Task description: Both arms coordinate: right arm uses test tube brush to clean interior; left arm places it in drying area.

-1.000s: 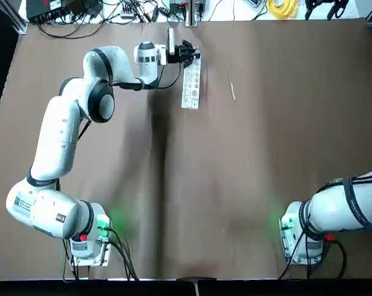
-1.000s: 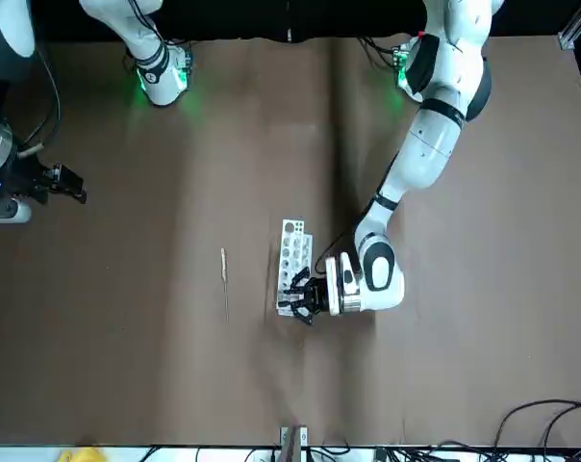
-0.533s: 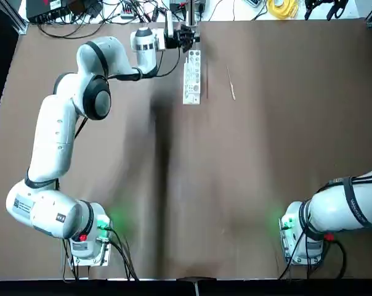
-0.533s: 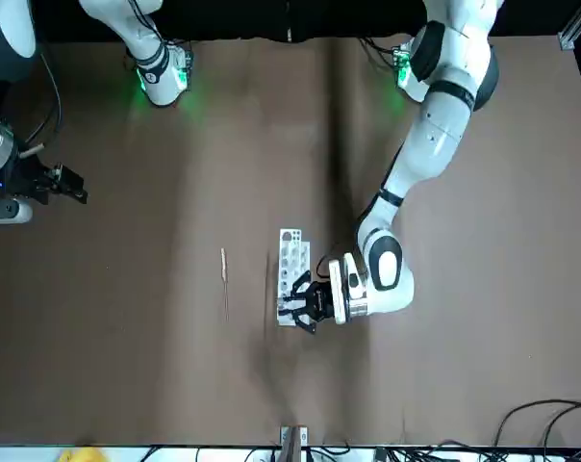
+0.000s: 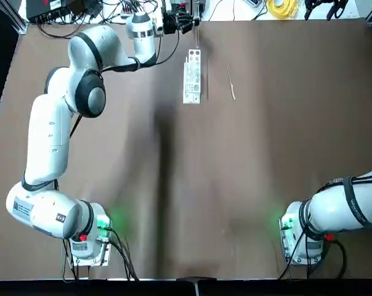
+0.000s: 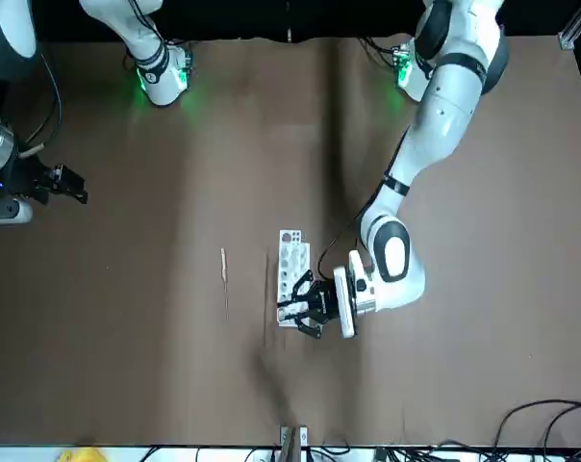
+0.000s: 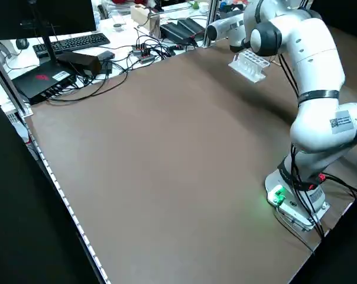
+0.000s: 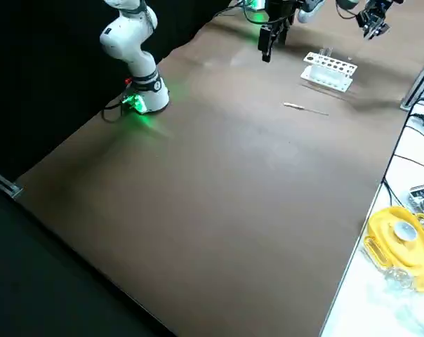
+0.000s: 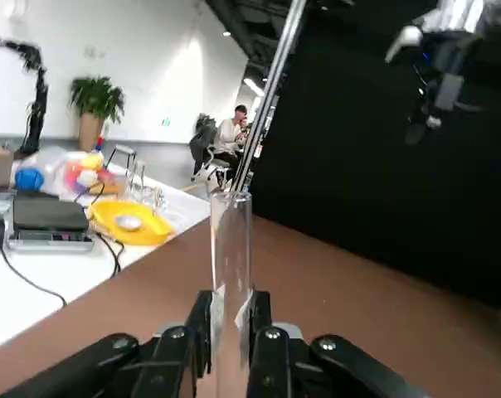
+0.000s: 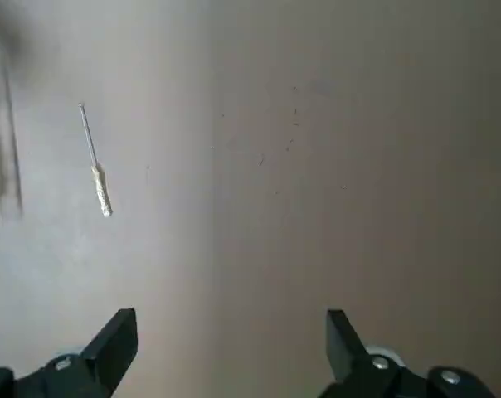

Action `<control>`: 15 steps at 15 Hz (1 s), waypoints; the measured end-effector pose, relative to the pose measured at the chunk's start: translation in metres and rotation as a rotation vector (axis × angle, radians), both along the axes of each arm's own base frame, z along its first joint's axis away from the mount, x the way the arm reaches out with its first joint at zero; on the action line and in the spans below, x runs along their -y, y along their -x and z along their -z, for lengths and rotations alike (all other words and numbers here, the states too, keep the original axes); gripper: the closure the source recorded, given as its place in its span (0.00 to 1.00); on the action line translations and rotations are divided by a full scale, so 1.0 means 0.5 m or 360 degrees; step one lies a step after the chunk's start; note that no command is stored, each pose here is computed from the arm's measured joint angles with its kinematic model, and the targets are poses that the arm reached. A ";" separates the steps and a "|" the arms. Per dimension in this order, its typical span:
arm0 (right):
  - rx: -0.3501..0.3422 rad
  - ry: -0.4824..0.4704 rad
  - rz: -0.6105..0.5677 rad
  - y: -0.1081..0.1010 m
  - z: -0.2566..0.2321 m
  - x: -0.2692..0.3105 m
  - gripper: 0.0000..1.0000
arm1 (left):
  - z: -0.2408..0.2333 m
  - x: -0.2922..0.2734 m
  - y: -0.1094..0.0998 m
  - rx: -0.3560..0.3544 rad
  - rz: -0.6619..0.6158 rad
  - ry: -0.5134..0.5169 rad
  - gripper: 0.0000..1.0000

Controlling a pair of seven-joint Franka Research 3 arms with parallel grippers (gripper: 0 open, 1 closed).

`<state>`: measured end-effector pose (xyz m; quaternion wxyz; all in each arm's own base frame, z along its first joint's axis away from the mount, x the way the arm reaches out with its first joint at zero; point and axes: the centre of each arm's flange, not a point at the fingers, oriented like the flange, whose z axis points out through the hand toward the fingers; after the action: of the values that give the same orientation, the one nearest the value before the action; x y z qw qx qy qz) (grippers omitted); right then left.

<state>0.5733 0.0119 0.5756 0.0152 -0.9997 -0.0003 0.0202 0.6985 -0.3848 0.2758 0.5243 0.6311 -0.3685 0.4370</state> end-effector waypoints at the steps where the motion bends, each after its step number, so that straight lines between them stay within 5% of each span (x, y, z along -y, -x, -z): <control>1: 0.0000 0.0000 0.0000 0.000 0.000 0.000 0.00 | -0.009 -0.006 0.002 -0.0102 -0.0022 0.0001 0.77; 15: -0.0001 0.0000 -0.0001 0.000 0.000 -0.001 0.00 | -0.005 -0.093 0.004 -0.1739 -0.0244 0.0035 0.77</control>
<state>0.5733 0.0124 0.5755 0.0152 -0.9997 -0.0006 0.0204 0.6963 -0.3381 0.2784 0.6126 0.7856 0.0088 0.0866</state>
